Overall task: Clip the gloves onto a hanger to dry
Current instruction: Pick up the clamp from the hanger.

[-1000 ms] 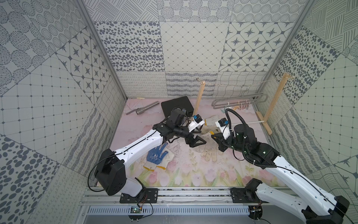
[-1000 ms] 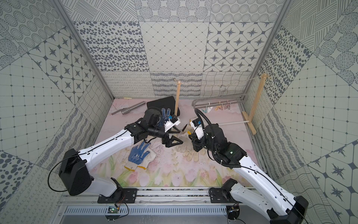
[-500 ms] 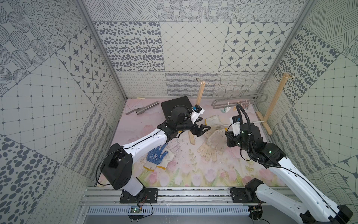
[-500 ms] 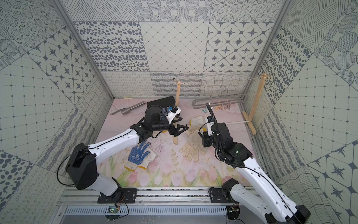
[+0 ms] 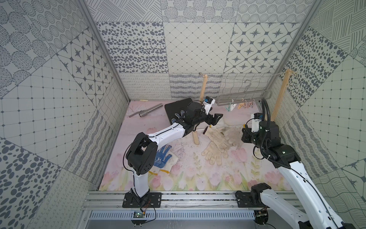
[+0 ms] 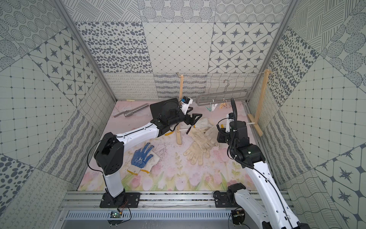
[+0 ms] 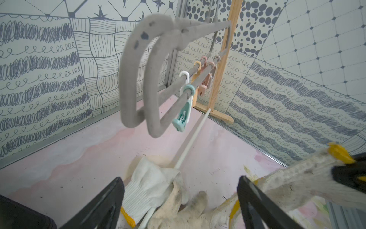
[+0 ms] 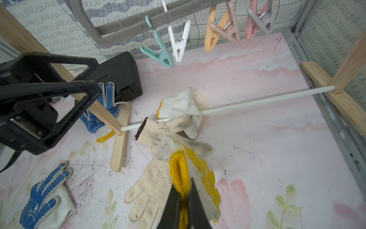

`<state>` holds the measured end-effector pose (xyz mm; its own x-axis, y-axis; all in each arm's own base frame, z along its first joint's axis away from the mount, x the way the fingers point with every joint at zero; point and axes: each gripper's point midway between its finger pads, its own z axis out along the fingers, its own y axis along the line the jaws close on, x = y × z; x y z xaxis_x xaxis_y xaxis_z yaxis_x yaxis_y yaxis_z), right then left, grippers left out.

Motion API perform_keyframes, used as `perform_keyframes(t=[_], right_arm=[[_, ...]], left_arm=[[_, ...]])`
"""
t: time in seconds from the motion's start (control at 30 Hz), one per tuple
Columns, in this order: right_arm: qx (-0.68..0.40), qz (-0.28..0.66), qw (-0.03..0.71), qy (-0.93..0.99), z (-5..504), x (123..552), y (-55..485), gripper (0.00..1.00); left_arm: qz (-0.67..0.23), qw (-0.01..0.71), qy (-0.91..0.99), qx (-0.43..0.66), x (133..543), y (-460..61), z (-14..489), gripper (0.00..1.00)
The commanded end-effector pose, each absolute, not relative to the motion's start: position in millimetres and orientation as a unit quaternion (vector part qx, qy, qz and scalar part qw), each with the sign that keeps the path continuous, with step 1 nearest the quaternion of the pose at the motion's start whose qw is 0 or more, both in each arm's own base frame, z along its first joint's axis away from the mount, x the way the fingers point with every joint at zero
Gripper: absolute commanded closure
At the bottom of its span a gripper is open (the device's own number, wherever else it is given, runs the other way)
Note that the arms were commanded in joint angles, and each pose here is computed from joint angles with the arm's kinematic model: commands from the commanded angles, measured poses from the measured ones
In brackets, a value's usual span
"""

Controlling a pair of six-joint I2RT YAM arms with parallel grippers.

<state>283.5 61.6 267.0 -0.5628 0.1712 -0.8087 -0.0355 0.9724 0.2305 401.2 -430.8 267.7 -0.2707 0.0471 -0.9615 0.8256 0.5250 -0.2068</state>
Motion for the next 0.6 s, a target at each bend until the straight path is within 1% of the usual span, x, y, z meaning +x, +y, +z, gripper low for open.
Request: perform_keyframes(t=[0.0, 0.23, 0.47, 0.57], right_arm=[[0.041, 0.144, 0.494, 0.857, 288, 291, 63, 1.00], [0.044, 0.157, 0.490, 0.856, 285, 294, 60, 1.00], [0.041, 0.165, 0.488, 0.856, 280, 294, 60, 1.00], [0.040, 0.170, 0.486, 0.856, 278, 296, 61, 1.00]], left_arm=[[-0.386, 0.554, 0.679, 0.289, 424, -444, 277, 0.08], [-0.404, 0.565, 0.661, 0.282, 433, -455, 258, 0.07], [-0.421, 0.592, 0.637, 0.259, 430, -448, 250, 0.07], [-0.448, 0.595, 0.609, 0.272, 419, -452, 248, 0.07]])
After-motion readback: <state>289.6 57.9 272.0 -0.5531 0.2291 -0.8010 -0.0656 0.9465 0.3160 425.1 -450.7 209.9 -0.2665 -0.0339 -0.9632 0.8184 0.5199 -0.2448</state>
